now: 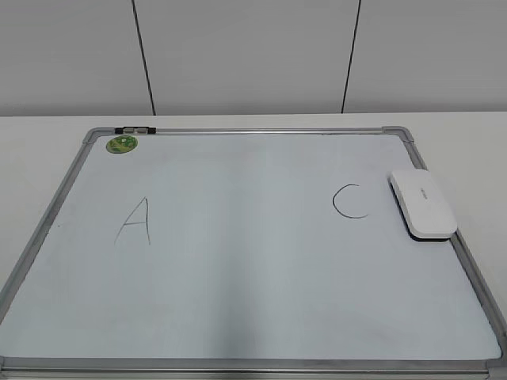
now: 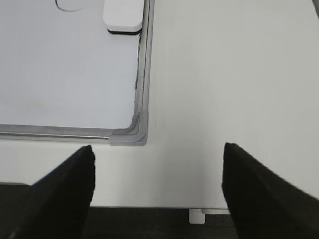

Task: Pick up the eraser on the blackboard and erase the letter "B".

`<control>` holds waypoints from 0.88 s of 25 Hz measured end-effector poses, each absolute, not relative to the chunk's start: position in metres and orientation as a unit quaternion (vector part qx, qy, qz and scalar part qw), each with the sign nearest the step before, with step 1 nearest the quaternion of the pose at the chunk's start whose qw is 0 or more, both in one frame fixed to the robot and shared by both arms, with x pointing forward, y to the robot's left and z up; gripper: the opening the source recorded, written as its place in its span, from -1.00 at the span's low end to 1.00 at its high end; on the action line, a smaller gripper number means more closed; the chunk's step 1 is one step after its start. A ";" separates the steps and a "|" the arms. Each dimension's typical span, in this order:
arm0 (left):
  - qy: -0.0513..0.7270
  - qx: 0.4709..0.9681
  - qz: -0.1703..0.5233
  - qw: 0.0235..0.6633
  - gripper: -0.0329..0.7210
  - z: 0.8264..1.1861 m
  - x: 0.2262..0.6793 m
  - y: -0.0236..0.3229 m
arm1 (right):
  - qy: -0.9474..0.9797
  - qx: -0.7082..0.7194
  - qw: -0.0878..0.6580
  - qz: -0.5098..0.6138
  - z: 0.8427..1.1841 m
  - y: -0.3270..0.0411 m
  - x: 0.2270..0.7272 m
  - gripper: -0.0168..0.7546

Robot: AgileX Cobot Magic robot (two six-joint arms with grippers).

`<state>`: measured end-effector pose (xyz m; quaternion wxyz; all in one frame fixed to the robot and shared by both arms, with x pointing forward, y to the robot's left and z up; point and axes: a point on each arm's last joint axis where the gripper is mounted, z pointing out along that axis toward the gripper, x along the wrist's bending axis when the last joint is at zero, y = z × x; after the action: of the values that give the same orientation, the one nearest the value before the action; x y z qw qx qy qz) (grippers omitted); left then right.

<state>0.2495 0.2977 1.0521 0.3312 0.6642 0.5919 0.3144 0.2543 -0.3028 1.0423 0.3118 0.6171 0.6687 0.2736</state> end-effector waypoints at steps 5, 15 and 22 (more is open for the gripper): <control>0.581 0.650 0.340 0.353 -0.05 1.053 0.238 0.298 | 0.636 0.615 0.354 0.302 1.043 -0.303 0.238 0.58; 0.583 0.636 0.355 0.360 -0.07 1.052 0.232 0.298 | 0.620 0.612 0.375 0.317 1.043 -0.303 0.229 0.58; 0.583 0.636 0.355 0.360 -0.10 1.052 0.232 0.298 | 0.620 0.612 0.375 0.317 1.043 -0.303 0.229 0.58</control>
<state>0.2322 0.2982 1.0523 0.3597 0.6360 0.5830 0.3552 0.2293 -0.3033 1.0429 0.3748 0.6121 0.6199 0.3171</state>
